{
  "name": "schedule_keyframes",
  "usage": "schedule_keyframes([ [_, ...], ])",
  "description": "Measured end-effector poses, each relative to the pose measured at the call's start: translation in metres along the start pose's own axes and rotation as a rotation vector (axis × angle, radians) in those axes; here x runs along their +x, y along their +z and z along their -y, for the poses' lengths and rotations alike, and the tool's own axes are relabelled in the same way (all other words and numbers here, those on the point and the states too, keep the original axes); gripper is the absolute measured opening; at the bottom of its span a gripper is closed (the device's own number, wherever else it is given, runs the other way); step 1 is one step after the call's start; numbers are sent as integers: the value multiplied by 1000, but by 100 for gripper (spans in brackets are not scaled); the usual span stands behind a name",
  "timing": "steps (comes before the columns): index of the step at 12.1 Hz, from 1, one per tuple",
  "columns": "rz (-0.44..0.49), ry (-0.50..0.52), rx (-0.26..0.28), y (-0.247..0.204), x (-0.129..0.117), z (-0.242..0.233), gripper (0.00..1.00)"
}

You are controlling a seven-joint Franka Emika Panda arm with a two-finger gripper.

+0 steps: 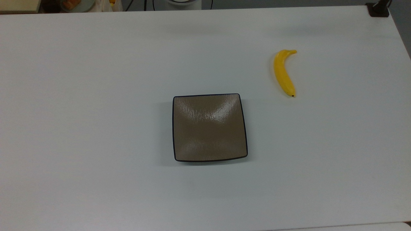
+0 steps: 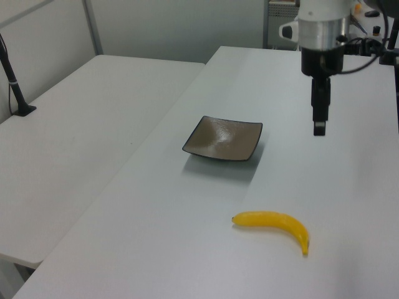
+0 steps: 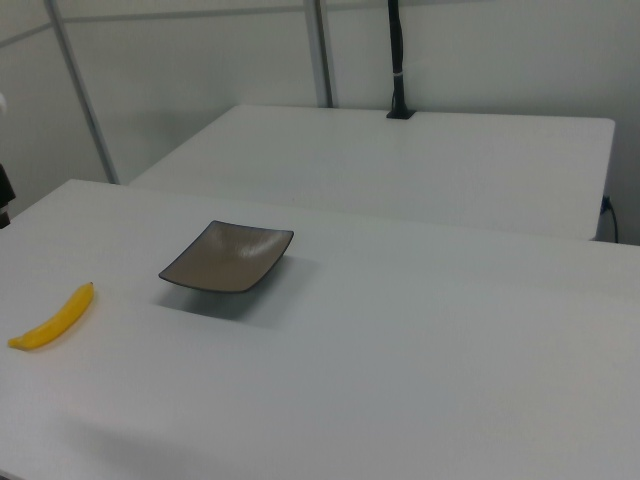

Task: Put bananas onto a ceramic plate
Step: 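Lower the open gripper over the middle of the yellow banana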

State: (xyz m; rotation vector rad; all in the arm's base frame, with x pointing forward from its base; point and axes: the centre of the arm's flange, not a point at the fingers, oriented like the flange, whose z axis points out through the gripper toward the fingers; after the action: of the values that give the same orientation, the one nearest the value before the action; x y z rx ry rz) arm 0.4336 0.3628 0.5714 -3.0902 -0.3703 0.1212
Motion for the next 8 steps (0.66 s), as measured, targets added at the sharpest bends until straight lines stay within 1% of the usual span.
schedule_keyframes([
  [1,-3,5,5,4,0,8,100],
  [3,-24,59,35,19,10,19,100],
  [4,-15,80,43,31,18,19,100],
  [7,25,93,71,80,48,19,100],
  [8,43,93,70,99,56,19,100],
])
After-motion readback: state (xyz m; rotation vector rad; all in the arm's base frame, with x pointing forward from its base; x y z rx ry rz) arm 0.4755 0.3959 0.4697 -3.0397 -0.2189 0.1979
